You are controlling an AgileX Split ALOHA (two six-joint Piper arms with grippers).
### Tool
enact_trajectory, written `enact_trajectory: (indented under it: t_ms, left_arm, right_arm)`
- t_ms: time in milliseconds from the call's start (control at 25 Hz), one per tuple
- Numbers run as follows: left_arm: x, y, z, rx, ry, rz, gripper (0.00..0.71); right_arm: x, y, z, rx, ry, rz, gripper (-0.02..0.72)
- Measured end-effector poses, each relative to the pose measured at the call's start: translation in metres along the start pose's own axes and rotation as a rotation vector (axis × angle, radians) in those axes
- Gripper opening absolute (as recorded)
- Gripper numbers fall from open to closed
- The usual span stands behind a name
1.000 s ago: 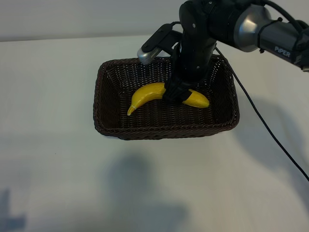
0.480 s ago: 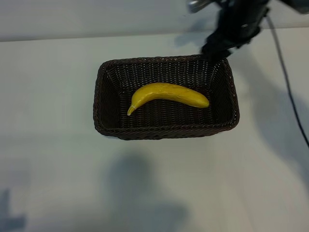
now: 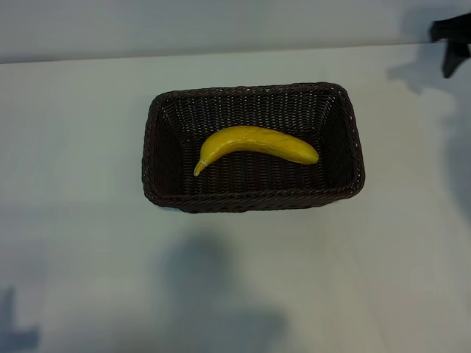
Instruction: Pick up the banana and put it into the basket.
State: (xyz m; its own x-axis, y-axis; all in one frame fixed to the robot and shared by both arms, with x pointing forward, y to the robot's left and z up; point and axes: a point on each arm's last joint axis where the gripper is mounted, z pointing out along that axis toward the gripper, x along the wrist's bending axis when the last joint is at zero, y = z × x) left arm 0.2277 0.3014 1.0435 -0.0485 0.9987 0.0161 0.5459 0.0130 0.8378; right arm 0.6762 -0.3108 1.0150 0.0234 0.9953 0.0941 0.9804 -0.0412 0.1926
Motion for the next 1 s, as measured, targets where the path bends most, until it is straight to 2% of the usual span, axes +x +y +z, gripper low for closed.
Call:
enact_trajectory:
  t_ms: [280, 480, 640, 1000]
  left_arm:
    - [0.000, 0.000, 0.000, 0.000, 0.000, 0.000, 0.563]
    - [0.000, 0.000, 0.000, 0.000, 0.000, 0.000, 0.563]
    - [0.000, 0.000, 0.000, 0.000, 0.000, 0.000, 0.563]
    - [0.000, 0.000, 0.000, 0.000, 0.000, 0.000, 0.563]
  right_arm:
    - [-0.011, -0.001, -0.002, 0.010, 0.003, 0.000, 0.540]
    - [-0.007, -0.019, -0.025, -0.007, 0.005, -0.033, 0.523]
    - [-0.003, -0.058, -0.054, -0.005, 0.002, -0.057, 0.518]
    - [0.007, -0.182, -0.114, -0.070, -0.002, -0.081, 0.516]
